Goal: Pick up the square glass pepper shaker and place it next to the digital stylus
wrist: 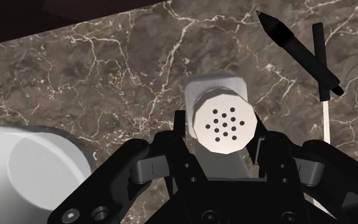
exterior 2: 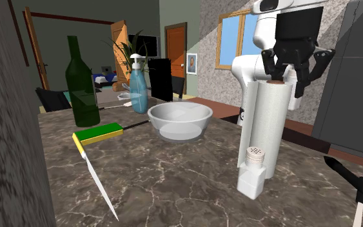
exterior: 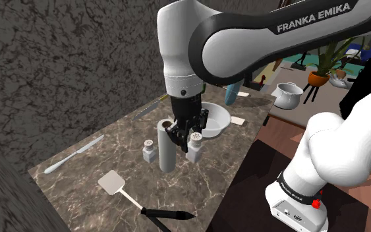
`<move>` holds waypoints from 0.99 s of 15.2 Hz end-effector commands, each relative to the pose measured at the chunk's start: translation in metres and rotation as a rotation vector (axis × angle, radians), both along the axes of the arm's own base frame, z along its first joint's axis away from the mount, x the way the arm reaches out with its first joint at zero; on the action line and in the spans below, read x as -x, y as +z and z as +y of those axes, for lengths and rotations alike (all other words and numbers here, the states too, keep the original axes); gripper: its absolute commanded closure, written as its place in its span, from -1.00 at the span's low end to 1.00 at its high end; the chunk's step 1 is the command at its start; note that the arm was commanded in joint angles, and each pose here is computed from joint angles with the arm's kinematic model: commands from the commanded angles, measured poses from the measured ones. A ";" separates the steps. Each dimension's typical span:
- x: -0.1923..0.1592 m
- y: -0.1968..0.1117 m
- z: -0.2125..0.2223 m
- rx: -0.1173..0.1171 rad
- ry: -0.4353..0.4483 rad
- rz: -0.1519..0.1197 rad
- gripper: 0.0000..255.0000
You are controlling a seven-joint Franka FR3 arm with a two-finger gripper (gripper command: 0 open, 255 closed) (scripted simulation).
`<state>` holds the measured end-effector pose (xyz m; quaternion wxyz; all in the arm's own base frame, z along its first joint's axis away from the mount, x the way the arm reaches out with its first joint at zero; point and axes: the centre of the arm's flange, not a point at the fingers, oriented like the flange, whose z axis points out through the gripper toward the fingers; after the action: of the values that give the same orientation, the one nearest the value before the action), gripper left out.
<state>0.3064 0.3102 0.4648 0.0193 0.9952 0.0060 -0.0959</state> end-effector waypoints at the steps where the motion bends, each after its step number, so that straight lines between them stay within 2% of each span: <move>1: 0.000 -0.011 0.000 0.000 0.000 0.000 1.00; 15: 0.000 -0.085 0.000 0.000 0.000 0.000 1.00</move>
<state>0.3066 0.3101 0.3868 0.0193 0.9952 0.0060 -0.0959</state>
